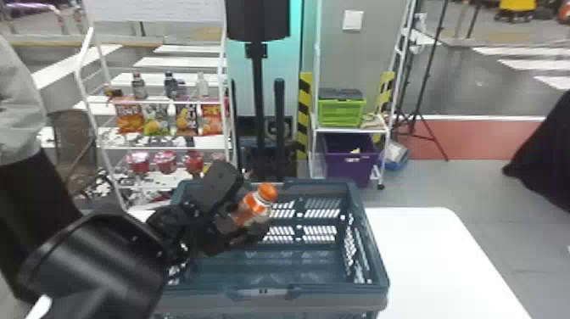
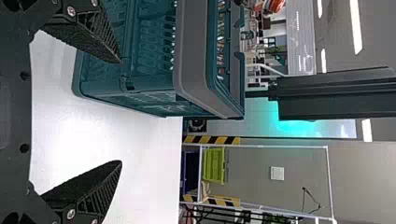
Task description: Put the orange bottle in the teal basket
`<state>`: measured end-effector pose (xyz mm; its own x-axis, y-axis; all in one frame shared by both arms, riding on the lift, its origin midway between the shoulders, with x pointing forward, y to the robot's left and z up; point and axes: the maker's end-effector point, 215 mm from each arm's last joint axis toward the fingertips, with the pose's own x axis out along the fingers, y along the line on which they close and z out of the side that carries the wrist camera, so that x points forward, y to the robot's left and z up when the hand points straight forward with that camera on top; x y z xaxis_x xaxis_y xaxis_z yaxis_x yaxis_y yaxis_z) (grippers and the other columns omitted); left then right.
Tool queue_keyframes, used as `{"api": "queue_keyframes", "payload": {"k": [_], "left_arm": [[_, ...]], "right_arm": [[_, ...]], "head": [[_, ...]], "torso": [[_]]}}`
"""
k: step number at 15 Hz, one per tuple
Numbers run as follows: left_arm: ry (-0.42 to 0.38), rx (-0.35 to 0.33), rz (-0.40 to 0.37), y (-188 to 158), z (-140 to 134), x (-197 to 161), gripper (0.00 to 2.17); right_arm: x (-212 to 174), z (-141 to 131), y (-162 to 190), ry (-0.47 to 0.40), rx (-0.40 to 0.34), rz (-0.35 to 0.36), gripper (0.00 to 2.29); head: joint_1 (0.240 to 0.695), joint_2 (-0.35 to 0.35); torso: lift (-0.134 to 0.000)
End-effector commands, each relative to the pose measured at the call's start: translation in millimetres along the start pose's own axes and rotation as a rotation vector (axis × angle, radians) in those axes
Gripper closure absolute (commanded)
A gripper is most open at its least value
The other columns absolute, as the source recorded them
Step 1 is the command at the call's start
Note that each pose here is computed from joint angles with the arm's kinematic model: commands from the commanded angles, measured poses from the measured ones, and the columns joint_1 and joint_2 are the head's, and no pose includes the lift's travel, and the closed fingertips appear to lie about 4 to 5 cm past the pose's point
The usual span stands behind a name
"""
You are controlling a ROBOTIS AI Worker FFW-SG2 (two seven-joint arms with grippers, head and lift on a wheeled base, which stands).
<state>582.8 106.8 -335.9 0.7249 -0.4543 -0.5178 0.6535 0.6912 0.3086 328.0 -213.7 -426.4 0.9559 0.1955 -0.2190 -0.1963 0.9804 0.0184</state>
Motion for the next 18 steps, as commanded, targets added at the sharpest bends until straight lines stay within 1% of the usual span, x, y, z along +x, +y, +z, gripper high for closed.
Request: {"api": "queue_keyframes", "payload": {"k": [1,2,5,7,8,9,10,11,13,15,18], "left_arm": [[0.073,0.021,-0.079,-8,-14,17,0.62],[0.101,0.027,-0.125,-15,-15,23,0.62],[0.177,0.04,-0.217,-22,-30,40,0.62],[0.224,0.046,-0.249,-21,-39,49,0.62],[0.24,0.032,-0.268,-25,-43,54,0.62],[0.261,0.055,-0.286,-30,-43,59,0.62],[0.289,0.074,-0.291,-31,-45,63,0.62],[0.339,0.062,-0.306,-36,-55,64,0.62],[0.377,0.076,-0.319,-41,-59,72,0.62],[0.429,0.081,-0.327,-47,-70,80,0.62],[0.48,0.115,-0.318,-49,-81,90,0.62]], "right_arm": [[-2,-1,-2,0.003,-0.003,-0.005,0.12],[-3,-2,-3,0.005,-0.005,-0.006,0.12],[-3,-3,-2,0.008,-0.006,-0.007,0.12],[-4,-6,-2,0.01,-0.008,-0.006,0.12],[-4,-7,-2,0.013,-0.008,-0.007,0.12],[-4,-8,-2,0.014,-0.008,-0.007,0.12],[-4,-8,-1,0.015,-0.008,-0.006,0.12],[-4,-9,-1,0.014,-0.007,-0.007,0.12],[-3,-11,0,0.015,-0.007,-0.005,0.12],[-3,-13,1,0.018,-0.007,-0.002,0.12],[-3,-14,3,0.02,-0.008,0.001,0.12]], "head": [[0.499,0.0],[0.499,0.0],[0.499,0.0],[0.499,0.0],[0.499,0.0],[0.499,0.0],[0.499,0.0],[0.499,0.0],[0.499,0.0],[0.499,0.0],[0.499,0.0]], "torso": [[0.0],[0.0],[0.0],[0.0],[0.0],[0.0],[0.0],[0.0],[0.0],[0.0],[0.0]]}}
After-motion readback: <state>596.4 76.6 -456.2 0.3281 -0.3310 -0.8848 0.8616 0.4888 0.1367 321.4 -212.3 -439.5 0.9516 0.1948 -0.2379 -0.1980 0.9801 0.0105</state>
